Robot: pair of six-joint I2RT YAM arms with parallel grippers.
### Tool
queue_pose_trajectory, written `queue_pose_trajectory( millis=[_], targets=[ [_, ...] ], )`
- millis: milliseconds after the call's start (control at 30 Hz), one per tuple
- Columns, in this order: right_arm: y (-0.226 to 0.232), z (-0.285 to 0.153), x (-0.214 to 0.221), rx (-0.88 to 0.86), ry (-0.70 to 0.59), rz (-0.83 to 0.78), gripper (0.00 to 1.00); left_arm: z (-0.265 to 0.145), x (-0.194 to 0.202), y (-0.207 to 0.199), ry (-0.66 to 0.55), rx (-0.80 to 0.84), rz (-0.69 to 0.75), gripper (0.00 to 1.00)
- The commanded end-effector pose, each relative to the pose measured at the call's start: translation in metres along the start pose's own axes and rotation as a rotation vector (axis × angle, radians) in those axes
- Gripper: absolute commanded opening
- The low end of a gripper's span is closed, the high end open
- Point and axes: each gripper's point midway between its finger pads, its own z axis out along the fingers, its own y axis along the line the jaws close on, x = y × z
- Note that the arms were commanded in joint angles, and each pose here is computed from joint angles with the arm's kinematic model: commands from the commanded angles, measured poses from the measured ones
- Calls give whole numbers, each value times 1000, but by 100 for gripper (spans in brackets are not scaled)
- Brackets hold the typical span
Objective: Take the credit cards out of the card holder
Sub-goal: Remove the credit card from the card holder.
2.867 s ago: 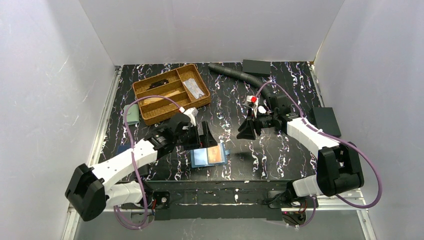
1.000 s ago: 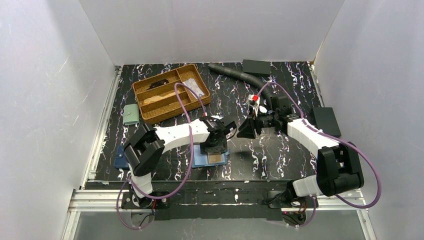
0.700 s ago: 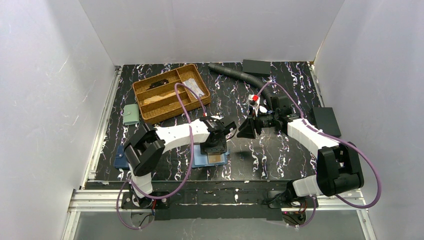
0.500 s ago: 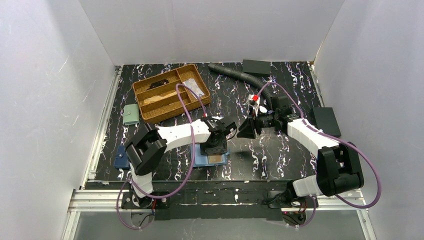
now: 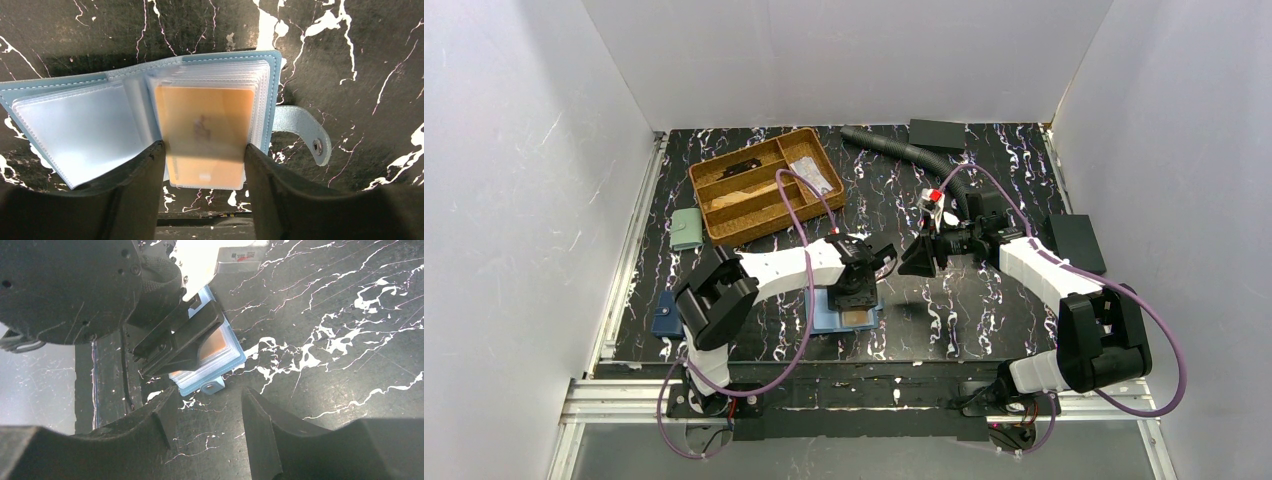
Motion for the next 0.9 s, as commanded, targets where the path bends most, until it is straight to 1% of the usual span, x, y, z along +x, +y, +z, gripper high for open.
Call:
queue_pose_trajectory(
  millis=[0, 100, 367, 500, 533, 700, 867],
  targets=[
    [3, -3, -14, -14, -32, -37, 57, 4, 7, 21, 29, -33, -4, 41],
    [4, -2, -14, -22, -33, -30, 57, 3, 10, 22, 49, -3, -11, 38],
    [9, 1, -13, -66, -48, 16, 57, -5, 10, 11, 73, 147, -3, 37],
    [13, 6, -11, -97, -57, 71, 57, -5, 7, 6, 65, 224, -19, 36],
    [13, 7, -10, -98, -57, 92, 56, -6, 9, 3, 82, 258, -24, 36],
    [3, 19, -7, -31, -74, 188, 51, -8, 8, -1, 89, 357, -50, 34],
    [-1, 35, 4, 6, -54, 268, 45, -10, 9, -1, 90, 428, -55, 33]
  ],
)
